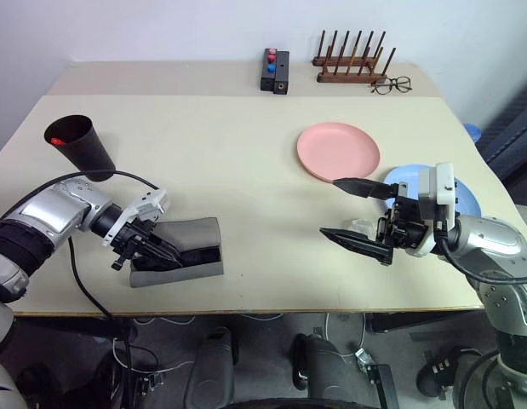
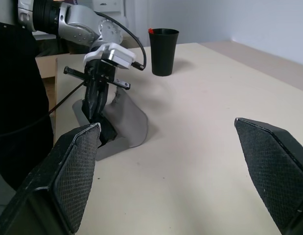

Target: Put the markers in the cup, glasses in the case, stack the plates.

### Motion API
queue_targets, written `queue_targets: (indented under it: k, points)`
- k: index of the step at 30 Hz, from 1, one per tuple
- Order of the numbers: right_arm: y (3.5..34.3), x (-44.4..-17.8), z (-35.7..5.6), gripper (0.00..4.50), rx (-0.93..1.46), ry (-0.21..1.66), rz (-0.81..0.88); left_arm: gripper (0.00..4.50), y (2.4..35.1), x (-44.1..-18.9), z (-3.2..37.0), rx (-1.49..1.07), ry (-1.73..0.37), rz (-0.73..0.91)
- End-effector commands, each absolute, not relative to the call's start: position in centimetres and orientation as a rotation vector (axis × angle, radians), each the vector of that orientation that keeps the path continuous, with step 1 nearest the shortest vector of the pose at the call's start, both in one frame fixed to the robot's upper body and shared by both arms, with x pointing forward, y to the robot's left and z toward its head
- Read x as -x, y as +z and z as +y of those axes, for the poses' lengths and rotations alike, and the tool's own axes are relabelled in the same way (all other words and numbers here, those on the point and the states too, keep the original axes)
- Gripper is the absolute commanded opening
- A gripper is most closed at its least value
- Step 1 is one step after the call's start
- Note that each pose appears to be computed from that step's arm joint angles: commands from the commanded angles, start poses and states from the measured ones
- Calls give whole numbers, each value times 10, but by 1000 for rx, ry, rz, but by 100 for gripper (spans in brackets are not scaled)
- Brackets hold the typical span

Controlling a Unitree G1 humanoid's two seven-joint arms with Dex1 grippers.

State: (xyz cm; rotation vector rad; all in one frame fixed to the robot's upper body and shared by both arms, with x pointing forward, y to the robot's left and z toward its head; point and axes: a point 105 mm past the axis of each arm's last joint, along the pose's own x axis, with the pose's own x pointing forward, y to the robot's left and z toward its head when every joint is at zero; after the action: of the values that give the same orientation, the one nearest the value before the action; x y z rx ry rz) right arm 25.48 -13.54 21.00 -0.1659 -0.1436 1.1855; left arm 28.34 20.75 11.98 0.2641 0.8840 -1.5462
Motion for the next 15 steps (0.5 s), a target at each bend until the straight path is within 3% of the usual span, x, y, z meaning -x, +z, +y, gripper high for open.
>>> queue_targets:
  k: [1, 5, 6, 15]
  points:
    - [220, -251, -135, 450, 203, 1190, -181, 232, 127, -283, 208, -261, -1546, 878]
    - [220, -251, -135, 450, 201, 1186, -181, 418, 129, -284, 208, -261, -1542, 876]
    - [220, -251, -135, 450, 201, 1185, -181, 443, 129, -284, 208, -264, -1542, 877]
    - [219, -251, -135, 450, 195, 1183, -180, 443, 140, -284, 203, -296, -1565, 841]
